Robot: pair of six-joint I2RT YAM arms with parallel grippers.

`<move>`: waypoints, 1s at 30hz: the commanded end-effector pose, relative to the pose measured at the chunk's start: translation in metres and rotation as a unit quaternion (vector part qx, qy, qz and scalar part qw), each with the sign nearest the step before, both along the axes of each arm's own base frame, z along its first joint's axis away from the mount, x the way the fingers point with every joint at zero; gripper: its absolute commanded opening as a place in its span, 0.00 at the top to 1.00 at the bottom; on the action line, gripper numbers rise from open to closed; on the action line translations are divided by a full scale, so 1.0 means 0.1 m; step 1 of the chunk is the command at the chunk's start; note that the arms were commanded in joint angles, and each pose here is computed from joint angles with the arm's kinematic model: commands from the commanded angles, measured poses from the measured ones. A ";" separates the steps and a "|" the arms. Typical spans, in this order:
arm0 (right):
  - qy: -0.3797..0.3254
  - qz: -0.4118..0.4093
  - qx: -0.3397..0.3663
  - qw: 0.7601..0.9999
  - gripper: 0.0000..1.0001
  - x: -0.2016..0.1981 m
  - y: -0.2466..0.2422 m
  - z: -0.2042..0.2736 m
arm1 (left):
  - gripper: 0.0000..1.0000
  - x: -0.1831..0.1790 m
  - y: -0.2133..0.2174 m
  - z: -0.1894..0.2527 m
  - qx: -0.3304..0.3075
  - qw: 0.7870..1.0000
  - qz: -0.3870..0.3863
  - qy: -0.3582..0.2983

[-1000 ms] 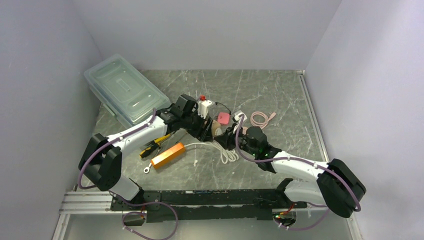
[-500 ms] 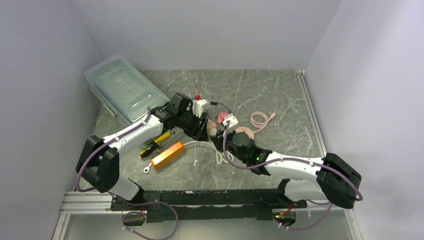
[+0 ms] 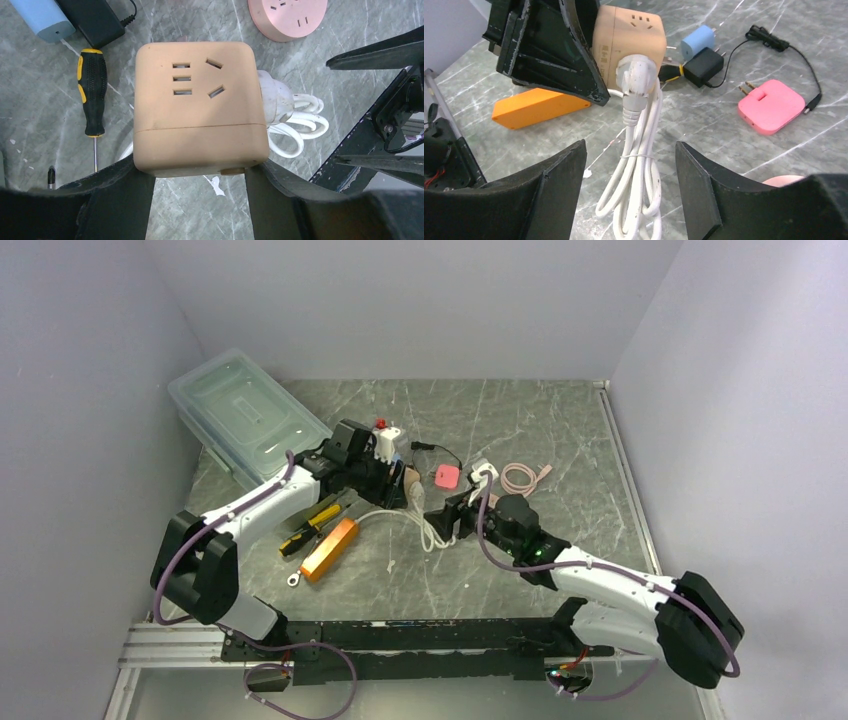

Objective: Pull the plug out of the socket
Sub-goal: Remove the plug from the socket.

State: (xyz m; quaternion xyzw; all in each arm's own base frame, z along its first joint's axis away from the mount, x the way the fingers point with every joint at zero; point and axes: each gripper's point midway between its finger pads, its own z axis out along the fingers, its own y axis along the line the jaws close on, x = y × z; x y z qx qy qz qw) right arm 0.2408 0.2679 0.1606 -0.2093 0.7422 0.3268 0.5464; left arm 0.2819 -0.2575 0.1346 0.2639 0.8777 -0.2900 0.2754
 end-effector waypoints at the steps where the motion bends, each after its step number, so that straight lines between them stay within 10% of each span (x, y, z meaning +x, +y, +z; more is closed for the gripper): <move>1: 0.023 0.032 0.031 0.999 0.35 -0.02 0.12 0.05 | 1.00 0.10 -0.15 0.33 -0.047 0.998 -0.009 -0.044; 9: 0.069 0.040 0.029 0.996 0.51 0.07 0.21 -0.10 | 1.00 0.08 -0.16 0.22 -0.024 0.999 -0.013 -0.040; 18: 0.080 0.037 0.031 0.996 0.41 0.10 0.23 -0.14 | 1.00 -0.07 -0.34 0.08 -0.001 0.998 -0.049 -0.031; 30: 0.104 0.026 0.021 0.994 0.63 0.18 0.19 -0.23 | 1.00 -0.15 -0.40 0.10 0.004 0.996 -0.072 -0.044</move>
